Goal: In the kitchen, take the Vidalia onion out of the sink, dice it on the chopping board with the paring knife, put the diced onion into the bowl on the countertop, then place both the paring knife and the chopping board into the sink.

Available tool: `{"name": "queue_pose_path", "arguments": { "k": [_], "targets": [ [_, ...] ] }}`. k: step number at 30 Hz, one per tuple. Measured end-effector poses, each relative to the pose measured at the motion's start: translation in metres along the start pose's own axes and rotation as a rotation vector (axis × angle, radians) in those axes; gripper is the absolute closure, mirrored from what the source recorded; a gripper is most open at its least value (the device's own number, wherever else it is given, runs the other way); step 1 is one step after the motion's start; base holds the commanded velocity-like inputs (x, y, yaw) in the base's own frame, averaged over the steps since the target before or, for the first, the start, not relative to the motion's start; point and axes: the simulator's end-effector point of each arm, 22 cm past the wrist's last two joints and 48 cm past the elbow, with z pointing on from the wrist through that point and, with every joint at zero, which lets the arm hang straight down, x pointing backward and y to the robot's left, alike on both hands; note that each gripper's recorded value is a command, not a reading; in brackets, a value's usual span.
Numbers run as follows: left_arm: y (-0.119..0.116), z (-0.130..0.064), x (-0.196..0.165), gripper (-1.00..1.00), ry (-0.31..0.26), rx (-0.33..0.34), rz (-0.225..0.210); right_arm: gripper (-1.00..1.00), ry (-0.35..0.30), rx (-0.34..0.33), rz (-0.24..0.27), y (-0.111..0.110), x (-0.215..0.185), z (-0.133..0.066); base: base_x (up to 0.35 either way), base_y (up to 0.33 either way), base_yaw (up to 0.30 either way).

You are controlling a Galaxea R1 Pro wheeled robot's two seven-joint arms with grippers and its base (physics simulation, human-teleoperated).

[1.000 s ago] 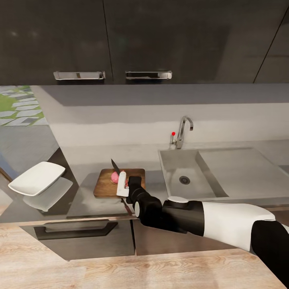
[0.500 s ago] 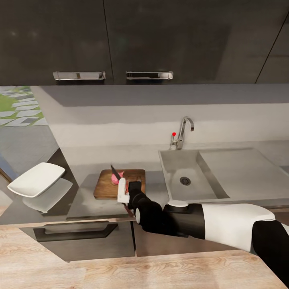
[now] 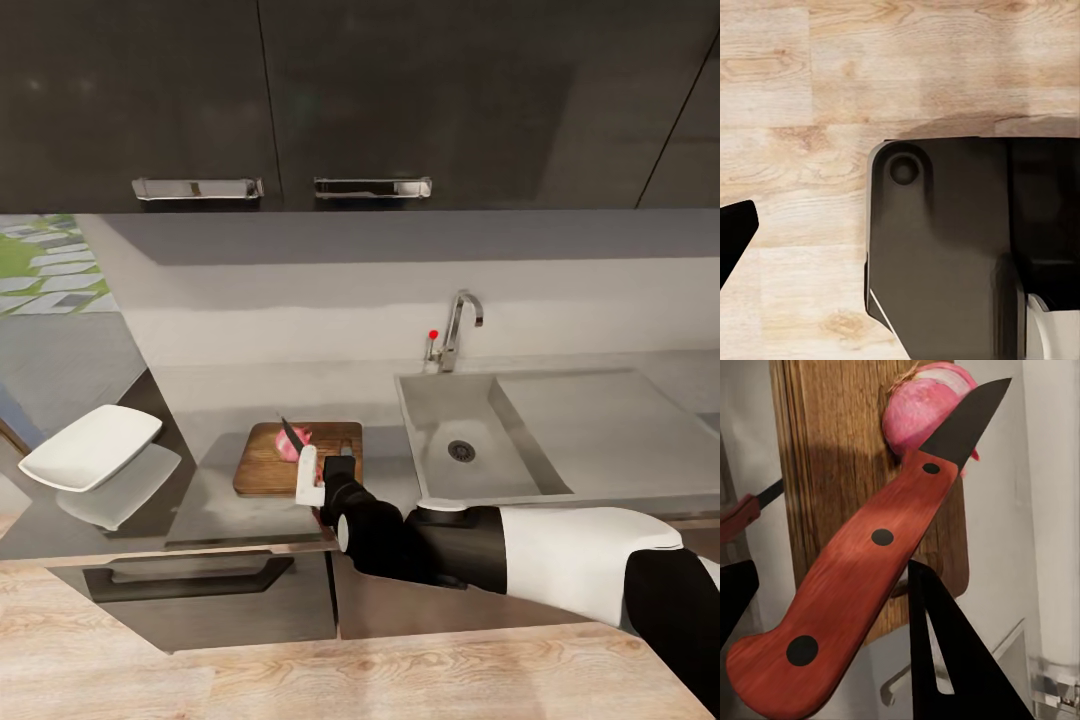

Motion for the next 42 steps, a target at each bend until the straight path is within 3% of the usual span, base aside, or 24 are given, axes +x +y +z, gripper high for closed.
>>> {"name": "queue_pose_path", "arguments": {
  "k": [42],
  "targets": [
    [0.0009, -0.0006, 0.0018, -1.0, 0.004, -0.002, 0.001, 1.0, 0.007, 0.008, -0.005, -0.0021, 0.0042, 0.0009, 0.0, 0.0, 0.0]
  ]
}}
